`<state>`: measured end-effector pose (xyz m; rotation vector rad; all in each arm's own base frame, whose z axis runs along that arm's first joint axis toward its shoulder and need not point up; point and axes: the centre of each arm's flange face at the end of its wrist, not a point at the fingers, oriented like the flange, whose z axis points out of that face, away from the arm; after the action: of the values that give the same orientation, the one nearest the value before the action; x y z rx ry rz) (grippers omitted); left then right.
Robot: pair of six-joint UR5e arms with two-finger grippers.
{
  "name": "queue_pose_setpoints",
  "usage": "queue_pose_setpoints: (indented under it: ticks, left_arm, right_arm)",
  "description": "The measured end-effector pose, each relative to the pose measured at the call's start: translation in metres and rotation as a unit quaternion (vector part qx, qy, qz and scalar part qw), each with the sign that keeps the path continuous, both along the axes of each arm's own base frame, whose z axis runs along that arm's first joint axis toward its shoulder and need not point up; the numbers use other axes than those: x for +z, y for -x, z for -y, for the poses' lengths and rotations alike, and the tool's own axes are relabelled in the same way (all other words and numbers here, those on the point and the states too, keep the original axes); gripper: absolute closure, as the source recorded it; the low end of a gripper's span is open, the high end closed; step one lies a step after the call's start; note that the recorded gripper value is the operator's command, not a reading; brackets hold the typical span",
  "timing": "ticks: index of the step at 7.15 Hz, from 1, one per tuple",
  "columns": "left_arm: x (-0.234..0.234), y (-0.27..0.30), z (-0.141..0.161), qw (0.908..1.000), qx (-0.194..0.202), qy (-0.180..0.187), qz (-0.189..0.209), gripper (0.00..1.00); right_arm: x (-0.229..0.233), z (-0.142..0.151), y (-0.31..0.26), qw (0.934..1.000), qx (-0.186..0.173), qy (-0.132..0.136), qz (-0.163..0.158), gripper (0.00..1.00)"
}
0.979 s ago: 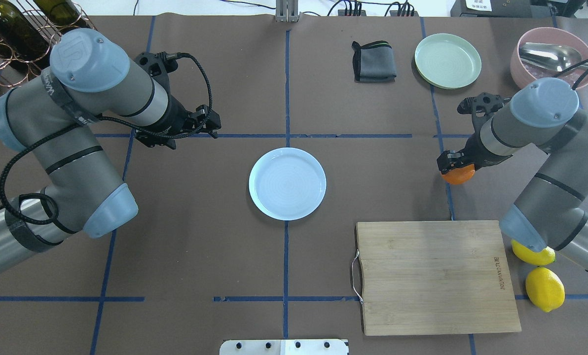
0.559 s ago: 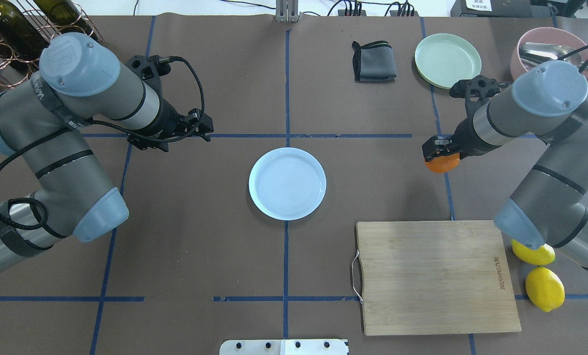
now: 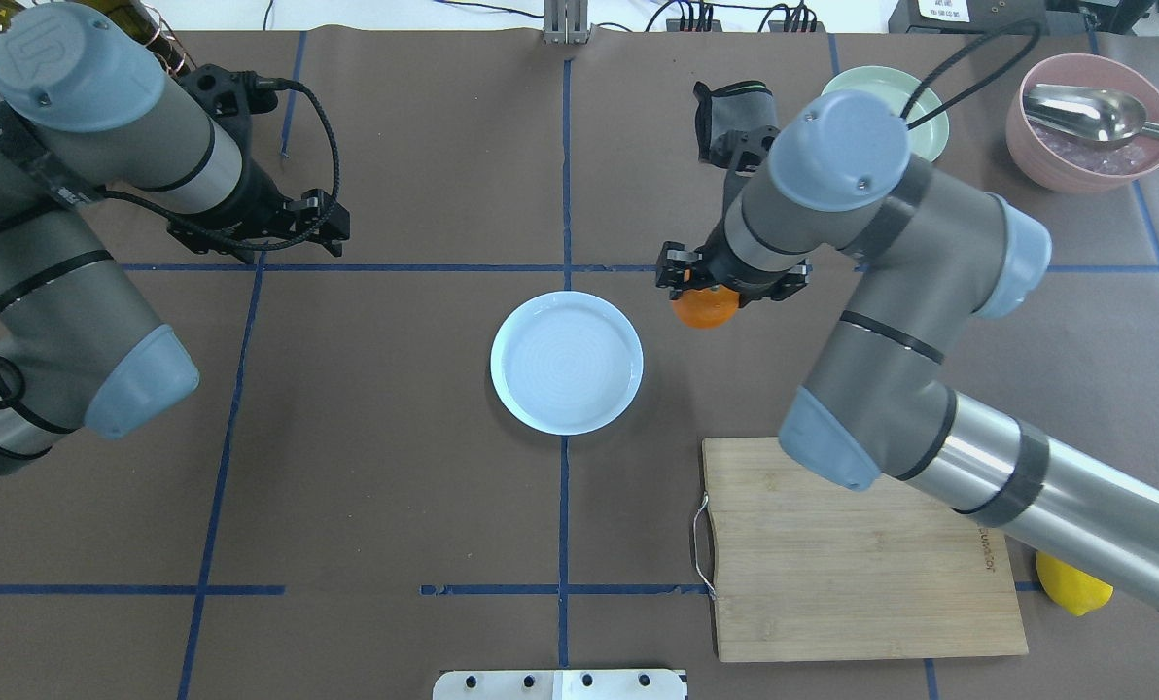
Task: Pick orange to plate
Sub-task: 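Carry the orange with the right gripper over the light blue plate and lower it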
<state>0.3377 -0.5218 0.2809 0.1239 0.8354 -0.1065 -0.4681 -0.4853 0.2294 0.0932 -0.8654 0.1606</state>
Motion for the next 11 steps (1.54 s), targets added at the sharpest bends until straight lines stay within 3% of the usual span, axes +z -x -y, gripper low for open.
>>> queue_pose_setpoints:
  ticks: [4, 7, 8, 9, 10, 11]
  left_arm:
    - [0.043, 0.068, 0.013, 0.9980, 0.022, -0.041, 0.042, 0.00]
    - [0.055, 0.080, 0.016, 0.9974, 0.026, -0.044, 0.051, 0.00]
    - [0.057, 0.080, 0.015, 0.9974, 0.026, -0.043, 0.052, 0.00]
    - [0.059, 0.081, 0.015, 0.9974, 0.026, -0.042, 0.052, 0.00]
    - [0.061, 0.081, 0.015, 0.9974, 0.026, -0.041, 0.053, 0.00]
    - [0.061, 0.081, 0.015, 0.9974, 0.026, -0.041, 0.053, 0.00]
  right_arm:
    - [-0.039, -0.015, 0.108, 0.9995, -0.016, 0.002, -0.027, 1.00]
    - [-0.035, -0.026, 0.137, 0.9987, -0.029, 0.001, -0.042, 1.00]
    - [-0.035, -0.023, 0.144, 0.9985, -0.030, 0.000, -0.046, 0.95]
    - [-0.038, -0.019, 0.151, 0.9983, -0.031, 0.000, -0.050, 0.28]
    - [-0.039, -0.018, 0.155, 0.9982, -0.031, 0.000, -0.052, 0.00]
    - [-0.040, -0.017, 0.156, 0.9981, -0.032, 0.000, -0.053, 0.00]
